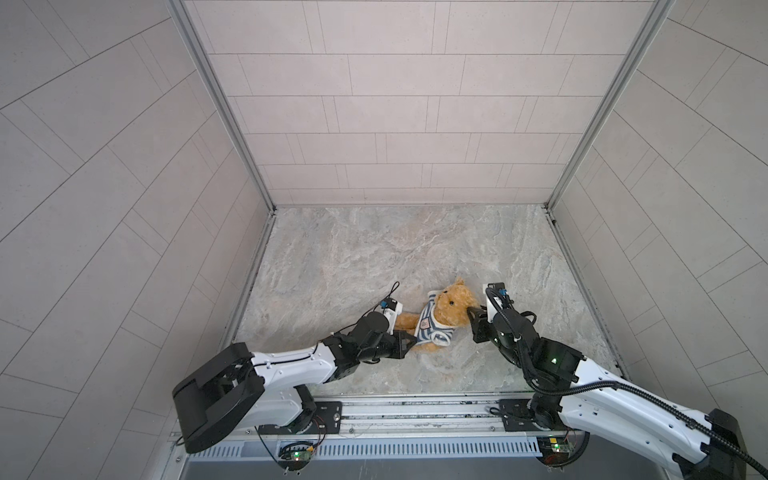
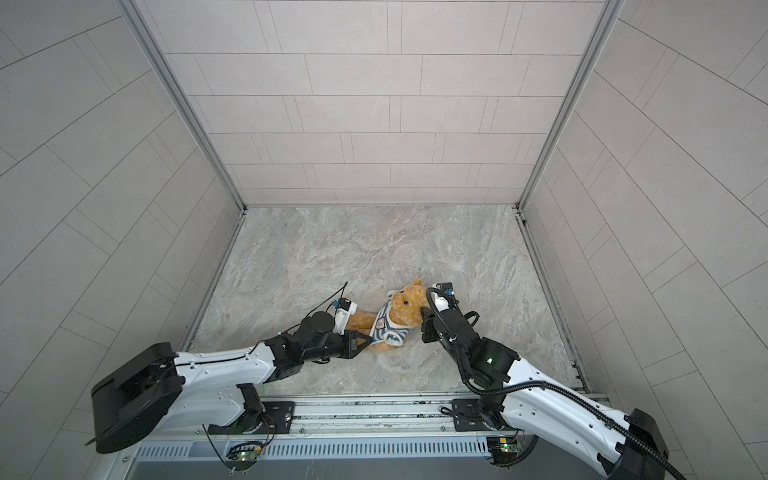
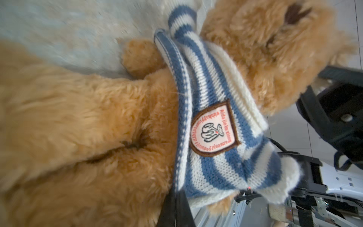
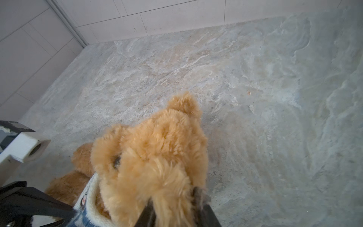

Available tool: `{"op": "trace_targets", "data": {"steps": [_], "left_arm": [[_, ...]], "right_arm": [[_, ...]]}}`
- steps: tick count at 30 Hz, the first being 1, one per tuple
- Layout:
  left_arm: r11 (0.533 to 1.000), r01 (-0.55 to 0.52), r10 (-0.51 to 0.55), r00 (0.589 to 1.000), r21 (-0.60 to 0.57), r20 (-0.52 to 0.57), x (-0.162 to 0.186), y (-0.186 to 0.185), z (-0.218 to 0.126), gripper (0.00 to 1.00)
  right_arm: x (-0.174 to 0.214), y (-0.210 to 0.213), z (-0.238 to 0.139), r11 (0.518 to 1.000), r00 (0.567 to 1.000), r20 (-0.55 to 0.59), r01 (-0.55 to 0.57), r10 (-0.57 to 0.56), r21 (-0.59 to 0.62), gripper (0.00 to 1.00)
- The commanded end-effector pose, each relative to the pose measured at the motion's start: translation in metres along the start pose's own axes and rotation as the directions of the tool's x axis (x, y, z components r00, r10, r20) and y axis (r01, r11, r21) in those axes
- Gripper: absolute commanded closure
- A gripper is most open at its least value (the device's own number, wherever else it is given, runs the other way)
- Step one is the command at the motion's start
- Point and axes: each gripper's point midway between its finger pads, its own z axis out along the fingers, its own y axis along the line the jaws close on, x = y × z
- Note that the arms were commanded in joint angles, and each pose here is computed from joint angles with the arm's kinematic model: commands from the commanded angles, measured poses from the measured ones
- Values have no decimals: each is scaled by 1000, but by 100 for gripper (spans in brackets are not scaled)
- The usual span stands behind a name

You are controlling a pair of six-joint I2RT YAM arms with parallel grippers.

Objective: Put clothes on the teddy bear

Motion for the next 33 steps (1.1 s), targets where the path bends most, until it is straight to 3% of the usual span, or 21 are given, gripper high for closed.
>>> {"op": "trace_targets", "data": {"steps": [1, 5, 12, 21, 28, 33], "left_arm": [[993, -61, 54, 996, -103, -73, 12, 31, -9, 100], [991, -87, 79, 994, -100, -80, 8, 33, -11, 100], [990, -108, 98, 989, -90, -107, 7, 36, -8, 100], [990, -117, 109, 989, -80, -99, 2, 31, -11, 100], [992, -112, 106, 991, -65, -80, -2, 26, -14, 100], [991, -118, 113, 990, -60, -81, -2, 24, -15, 100]], "right_arm": [[-2, 18, -3, 995, 999, -18, 49, -51, -88, 55], [-5, 30, -15, 971, 987, 21, 158, -157, -179, 34], [8, 46, -21, 902, 940, 3, 329, -342, -278, 24], [21, 58, -18, 829, 863, 21, 491, -505, -268, 21], [21, 60, -15, 802, 821, 12, 560, -570, -207, 30], [17, 60, -18, 781, 793, 22, 605, -609, -153, 22]]}}
